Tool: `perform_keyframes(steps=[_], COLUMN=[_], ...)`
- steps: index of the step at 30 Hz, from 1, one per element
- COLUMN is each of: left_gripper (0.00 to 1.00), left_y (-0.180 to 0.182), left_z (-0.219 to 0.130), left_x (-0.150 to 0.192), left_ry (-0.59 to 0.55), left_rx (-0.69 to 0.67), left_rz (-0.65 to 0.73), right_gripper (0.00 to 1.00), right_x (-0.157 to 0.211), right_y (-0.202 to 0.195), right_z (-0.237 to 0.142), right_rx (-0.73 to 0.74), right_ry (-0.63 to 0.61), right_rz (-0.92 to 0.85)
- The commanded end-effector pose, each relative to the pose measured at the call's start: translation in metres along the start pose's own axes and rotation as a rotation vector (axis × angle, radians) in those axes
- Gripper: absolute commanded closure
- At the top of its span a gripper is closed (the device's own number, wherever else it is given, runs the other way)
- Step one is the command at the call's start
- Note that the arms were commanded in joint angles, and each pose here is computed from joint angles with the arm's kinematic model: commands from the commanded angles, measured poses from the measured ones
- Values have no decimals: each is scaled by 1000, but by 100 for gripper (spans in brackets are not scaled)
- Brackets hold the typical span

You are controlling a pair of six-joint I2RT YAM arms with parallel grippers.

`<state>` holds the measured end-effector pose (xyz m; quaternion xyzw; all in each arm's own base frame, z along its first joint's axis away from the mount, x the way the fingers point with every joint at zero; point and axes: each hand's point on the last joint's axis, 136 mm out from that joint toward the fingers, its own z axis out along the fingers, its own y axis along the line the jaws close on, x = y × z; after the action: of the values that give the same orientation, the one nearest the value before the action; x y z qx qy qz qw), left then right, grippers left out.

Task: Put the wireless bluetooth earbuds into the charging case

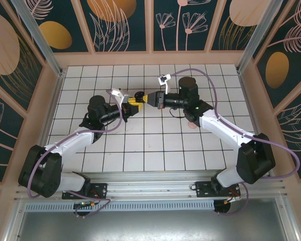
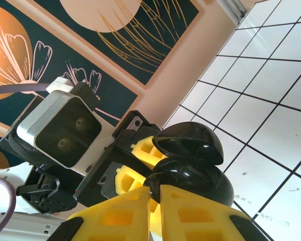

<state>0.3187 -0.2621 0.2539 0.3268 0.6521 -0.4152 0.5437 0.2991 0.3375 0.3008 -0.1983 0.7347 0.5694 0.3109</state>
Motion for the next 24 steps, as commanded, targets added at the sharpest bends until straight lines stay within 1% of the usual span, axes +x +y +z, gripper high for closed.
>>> perform_keyframes(steps=[1, 12, 24], left_gripper=[99, 99, 99], left_y=[-7, -6, -6], left_z=[-2, -1, -1], left_x=[-30, -28, -26], left_ry=[-69, -64, -55], left_rx=[18, 17, 18], left_rz=[80, 78, 80], right_gripper=[86, 87, 87], right_x=[2, 3, -1], right_y=[8, 12, 12], right_z=[2, 9, 14], right_rx=[-38, -61, -59], right_ry=[9, 24, 13], right_rz=[-5, -16, -25])
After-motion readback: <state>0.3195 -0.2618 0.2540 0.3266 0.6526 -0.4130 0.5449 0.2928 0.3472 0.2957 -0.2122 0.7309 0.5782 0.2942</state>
